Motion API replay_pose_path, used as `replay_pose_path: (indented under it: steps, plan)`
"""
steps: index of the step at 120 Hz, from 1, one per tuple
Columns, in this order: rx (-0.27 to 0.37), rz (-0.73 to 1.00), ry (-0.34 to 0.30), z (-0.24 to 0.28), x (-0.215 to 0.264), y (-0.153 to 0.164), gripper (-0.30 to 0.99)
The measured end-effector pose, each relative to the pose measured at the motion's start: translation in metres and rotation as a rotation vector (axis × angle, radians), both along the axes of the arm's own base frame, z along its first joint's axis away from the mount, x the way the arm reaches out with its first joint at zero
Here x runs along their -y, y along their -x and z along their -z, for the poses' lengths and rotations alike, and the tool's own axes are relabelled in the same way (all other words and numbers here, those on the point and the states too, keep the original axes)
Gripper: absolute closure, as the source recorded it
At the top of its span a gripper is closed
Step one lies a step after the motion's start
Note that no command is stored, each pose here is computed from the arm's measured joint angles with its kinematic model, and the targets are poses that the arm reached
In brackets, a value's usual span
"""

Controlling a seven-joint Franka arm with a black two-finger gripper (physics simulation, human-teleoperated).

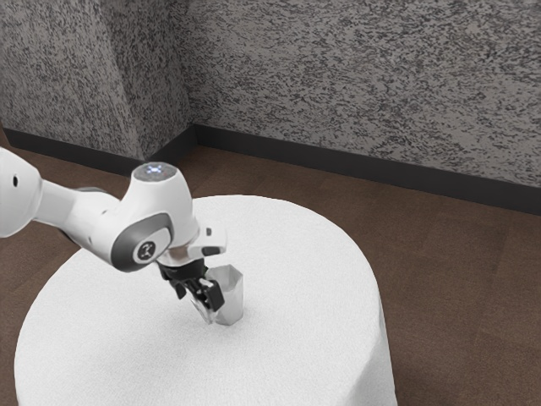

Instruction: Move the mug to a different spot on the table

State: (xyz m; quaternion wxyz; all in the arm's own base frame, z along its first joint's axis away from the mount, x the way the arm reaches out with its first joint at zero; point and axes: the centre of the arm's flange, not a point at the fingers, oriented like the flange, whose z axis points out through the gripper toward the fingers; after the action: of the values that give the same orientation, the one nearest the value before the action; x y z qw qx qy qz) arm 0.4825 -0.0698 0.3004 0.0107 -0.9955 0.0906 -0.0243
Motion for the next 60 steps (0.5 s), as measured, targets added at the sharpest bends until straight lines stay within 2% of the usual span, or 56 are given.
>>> replay_pose_path:
  steps: [20,48,60]
  plan:
    - [0.012,-0.016,0.002,0.004,0.002,0.002,0.09]
    - [0.035,-0.047,0.001,0.003,-0.008,-0.001,0.27]
    - [0.040,-0.058,0.001,0.003,-0.014,-0.002,0.38]
